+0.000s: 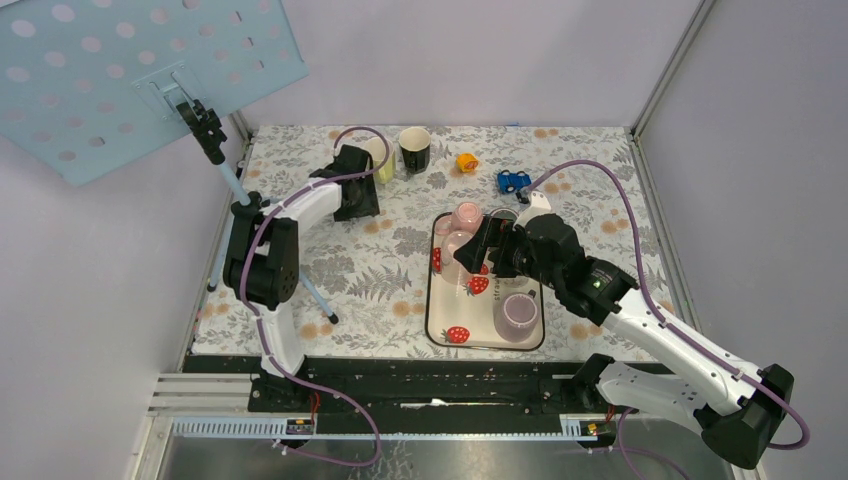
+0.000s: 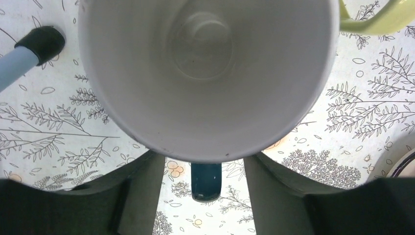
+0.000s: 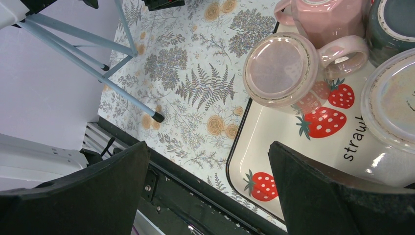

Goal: Turn the mug right side up
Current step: Place the cup at the center of the board.

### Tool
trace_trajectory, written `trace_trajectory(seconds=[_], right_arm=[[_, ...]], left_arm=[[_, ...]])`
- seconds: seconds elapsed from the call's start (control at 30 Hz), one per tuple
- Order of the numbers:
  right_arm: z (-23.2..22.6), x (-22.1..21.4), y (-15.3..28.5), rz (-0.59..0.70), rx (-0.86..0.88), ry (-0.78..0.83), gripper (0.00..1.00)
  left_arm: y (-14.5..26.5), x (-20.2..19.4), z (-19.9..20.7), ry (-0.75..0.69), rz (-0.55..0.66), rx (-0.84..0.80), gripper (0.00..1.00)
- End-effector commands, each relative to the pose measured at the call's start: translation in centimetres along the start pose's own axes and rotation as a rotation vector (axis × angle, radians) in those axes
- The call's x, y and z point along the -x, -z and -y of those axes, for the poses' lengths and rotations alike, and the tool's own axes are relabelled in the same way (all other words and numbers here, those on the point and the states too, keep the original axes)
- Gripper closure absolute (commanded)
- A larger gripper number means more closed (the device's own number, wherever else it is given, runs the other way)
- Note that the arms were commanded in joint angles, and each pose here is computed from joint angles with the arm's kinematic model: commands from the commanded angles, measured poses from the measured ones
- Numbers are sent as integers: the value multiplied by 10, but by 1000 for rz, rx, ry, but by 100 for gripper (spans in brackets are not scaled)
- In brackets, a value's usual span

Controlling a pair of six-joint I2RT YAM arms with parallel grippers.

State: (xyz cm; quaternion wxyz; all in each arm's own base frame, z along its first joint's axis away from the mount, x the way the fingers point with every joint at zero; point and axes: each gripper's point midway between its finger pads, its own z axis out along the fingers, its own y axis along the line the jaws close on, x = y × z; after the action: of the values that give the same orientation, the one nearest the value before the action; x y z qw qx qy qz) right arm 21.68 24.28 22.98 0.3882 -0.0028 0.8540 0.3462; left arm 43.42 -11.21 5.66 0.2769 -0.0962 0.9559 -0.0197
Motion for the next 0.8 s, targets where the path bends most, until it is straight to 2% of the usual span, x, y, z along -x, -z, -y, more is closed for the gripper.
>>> trace_trajectory(seconds=[0.0,0.1,0.17,0.47,0.77], right_arm=[[-12,9,4,37,47,4,0],[-12,10,4,38,47,4,0],[-12,11,5,38,43,7,0],[-3,15,5,40,-23,34,0],[30,16,9,41,-202,60,0]], left_arm=[[21,19,-1,14,81,-17,30],[27,19,-2,14,89,-20,7],[33,19,-3,17,97,-22,2],[68,15,0,13,142,-74,1],[110,4,20,-50,178,-159,1]])
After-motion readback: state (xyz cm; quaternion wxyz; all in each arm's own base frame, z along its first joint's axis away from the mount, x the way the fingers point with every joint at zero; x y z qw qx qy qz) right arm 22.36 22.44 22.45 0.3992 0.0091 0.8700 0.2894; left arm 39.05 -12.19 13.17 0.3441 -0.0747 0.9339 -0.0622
